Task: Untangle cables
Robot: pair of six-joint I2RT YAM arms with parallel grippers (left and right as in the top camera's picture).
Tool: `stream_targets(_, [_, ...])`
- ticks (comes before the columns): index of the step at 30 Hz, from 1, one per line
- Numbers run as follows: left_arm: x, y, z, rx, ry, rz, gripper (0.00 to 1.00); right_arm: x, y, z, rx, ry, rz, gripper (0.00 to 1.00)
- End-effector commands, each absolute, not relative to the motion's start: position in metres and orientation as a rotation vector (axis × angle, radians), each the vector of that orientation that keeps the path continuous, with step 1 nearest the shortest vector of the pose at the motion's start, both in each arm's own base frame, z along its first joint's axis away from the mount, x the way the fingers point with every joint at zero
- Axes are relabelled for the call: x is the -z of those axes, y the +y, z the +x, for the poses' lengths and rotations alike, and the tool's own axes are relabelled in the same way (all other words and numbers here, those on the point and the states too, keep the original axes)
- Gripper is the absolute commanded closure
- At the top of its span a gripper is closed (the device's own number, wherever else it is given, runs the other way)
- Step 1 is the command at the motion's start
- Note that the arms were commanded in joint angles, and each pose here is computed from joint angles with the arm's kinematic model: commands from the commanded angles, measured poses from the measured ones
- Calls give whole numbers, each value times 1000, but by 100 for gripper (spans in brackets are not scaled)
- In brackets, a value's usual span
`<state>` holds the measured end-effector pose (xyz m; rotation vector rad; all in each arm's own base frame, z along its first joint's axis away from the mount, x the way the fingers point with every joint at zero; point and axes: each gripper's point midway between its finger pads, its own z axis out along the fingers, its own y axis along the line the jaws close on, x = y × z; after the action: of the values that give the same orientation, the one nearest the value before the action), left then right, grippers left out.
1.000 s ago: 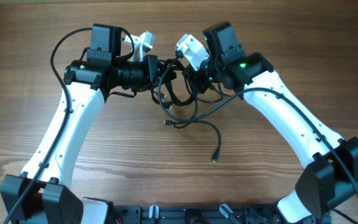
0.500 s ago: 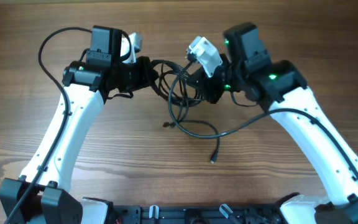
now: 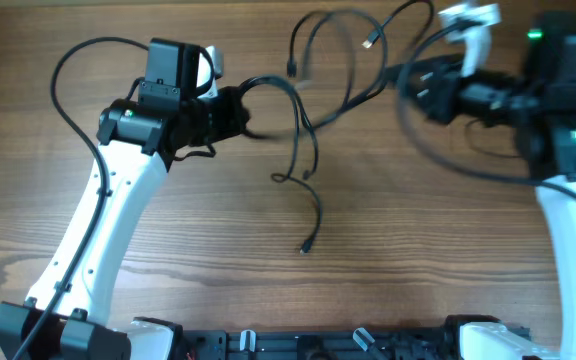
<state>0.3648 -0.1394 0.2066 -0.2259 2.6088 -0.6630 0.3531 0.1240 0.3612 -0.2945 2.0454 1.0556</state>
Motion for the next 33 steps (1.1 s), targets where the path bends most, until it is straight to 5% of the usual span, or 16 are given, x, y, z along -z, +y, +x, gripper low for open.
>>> stream_targets(1, [-184, -110, 370, 477, 2638, -276, 96, -341, 56, 377, -774, 2163, 187, 96])
stream_targets(6, [-192, -115, 380, 512, 2588, -247, 96, -265, 57, 379, -692, 2438, 266, 96])
stream_targets(9, [-217, -149, 389, 708, 2464, 62, 96, -237, 71, 383, -732, 2533, 183, 96])
stream_targets(18, [-324, -210, 349, 1132, 1965, 653, 96, -286, 119, 369, -950, 2303, -288, 85])
stream_targets(25, [-242, -198, 327, 1090, 2412, 472, 96, -300, 112, 365, -868, 2274, -272, 75])
stream_targets(33, [-143, -214, 316, 1123, 2738, 429, 94, -288, 103, 365, -806, 2330, -228, 75])
